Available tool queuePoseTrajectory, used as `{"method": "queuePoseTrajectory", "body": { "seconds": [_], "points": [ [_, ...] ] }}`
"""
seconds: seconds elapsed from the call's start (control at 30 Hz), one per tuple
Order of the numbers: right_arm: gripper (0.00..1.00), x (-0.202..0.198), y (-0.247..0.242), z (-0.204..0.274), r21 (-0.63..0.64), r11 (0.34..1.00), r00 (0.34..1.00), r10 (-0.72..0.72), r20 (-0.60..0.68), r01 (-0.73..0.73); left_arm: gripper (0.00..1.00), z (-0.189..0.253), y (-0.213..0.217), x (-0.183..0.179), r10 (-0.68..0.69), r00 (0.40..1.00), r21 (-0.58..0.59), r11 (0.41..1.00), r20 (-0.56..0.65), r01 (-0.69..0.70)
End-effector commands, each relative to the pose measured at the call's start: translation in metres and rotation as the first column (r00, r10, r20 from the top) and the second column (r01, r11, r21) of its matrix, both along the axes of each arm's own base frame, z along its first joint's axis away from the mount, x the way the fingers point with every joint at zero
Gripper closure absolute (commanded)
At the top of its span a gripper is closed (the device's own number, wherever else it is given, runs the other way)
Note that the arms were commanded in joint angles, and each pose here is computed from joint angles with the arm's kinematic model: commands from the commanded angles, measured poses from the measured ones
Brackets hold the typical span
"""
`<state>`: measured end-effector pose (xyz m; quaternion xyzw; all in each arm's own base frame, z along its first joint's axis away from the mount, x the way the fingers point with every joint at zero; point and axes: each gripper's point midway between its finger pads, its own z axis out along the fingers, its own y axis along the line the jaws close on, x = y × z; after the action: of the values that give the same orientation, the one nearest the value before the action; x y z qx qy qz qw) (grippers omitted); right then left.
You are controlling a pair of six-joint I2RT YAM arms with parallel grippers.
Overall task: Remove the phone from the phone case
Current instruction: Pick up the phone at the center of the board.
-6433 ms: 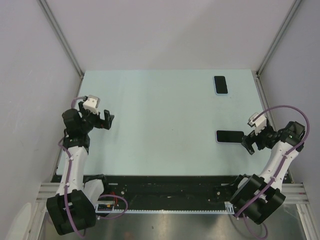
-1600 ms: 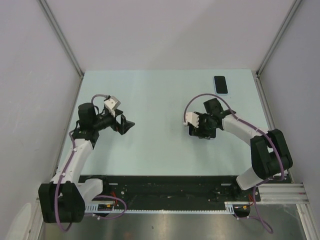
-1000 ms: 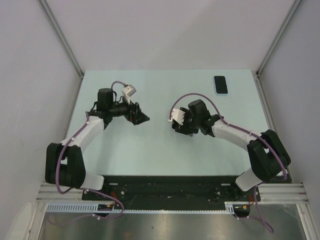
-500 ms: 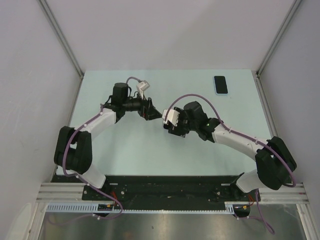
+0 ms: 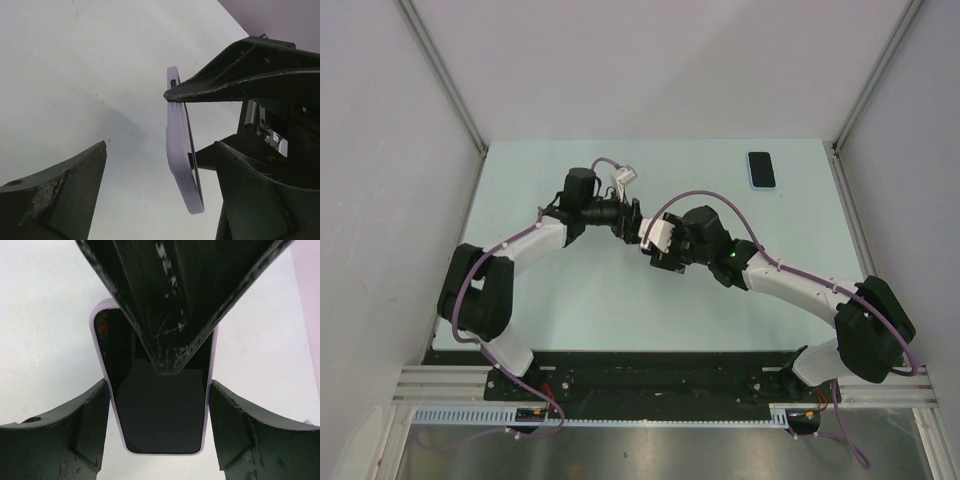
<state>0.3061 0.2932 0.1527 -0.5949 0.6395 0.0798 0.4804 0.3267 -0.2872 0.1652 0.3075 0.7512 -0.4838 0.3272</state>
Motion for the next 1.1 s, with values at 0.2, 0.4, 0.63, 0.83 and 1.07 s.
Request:
{"method": "queuePoseTrajectory", "body": {
  "seconds": [0.2,0.4,0.63,0.83,1.07],
  "points": [
    [0.96,0.020,0.013,0.046,0.102,0.993,0.983,-0.073,0.167,0.056,0.24,0.012,-0.017,-0.005,-0.054,0.999,-0.038,0.998,0.008,0.054],
    [0.96,0.017,0.017,0.043,0.092,0.995,0.984,-0.059,0.170,0.044,0.37,0.009,-0.022,-0.011,-0.065,0.998,-0.029,0.997,0.010,0.065],
    [0.95,0.020,0.017,0.046,0.086,0.994,0.977,-0.082,0.196,0.066,0.49,0.012,-0.023,-0.012,-0.064,0.998,-0.031,0.997,0.020,0.064],
    [0.95,0.021,0.017,0.047,0.083,0.994,0.975,-0.084,0.207,0.068,0.63,0.009,-0.023,-0.014,-0.067,0.998,-0.026,0.997,0.020,0.068],
    [0.92,0.021,0.017,0.047,0.074,0.995,0.973,-0.084,0.215,0.070,0.89,0.007,-0.026,-0.015,-0.074,0.997,-0.024,0.997,0.018,0.074]
  ]
}}
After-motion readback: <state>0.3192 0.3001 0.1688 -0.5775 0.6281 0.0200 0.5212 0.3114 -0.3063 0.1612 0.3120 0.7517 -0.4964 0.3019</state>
